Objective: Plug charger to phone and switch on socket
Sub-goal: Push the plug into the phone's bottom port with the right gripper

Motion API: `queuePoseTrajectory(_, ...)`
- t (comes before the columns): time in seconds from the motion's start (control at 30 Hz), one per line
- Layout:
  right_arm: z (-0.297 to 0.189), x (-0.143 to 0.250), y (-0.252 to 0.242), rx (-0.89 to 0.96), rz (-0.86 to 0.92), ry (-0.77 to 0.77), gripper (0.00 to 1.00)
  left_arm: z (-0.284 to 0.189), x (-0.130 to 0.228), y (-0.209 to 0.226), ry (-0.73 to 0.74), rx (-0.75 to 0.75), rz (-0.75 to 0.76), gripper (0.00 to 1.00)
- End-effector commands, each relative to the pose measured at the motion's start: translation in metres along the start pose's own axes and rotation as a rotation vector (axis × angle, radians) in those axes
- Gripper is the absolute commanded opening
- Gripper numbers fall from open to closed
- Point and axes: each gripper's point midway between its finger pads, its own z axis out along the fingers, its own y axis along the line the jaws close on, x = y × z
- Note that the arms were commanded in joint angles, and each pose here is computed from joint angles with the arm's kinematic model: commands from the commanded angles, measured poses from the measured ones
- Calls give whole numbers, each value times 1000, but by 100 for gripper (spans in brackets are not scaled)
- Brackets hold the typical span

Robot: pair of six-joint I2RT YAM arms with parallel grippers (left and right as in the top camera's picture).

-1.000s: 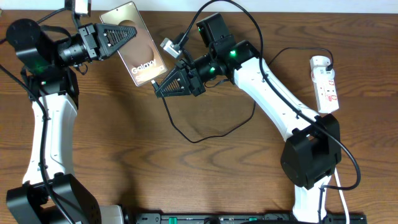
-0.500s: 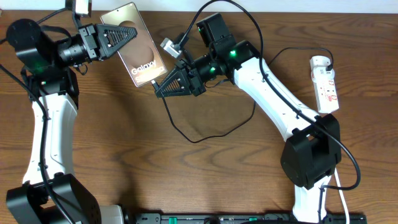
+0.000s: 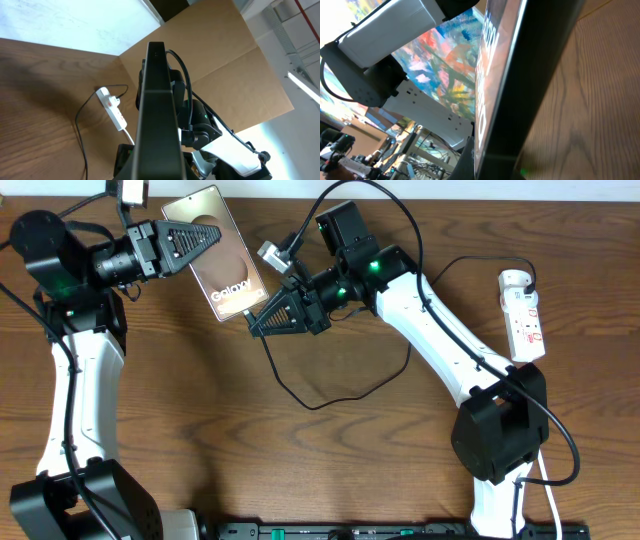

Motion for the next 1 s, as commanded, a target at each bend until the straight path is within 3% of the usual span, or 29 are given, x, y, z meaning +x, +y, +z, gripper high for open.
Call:
queuePoseTrajectory(0.0, -3, -2, 6, -26, -4, -7, 1, 0, 0, -11, 20, 13, 55, 7)
queuePoseTrajectory(0.47, -2, -9, 5, -25, -1, -9, 1, 0, -7, -8, -22, -7, 64, 7)
queuePoseTrajectory(0.97, -3, -27, 7, -25, -43, -15, 1, 0, 2, -12, 27, 20, 194, 7)
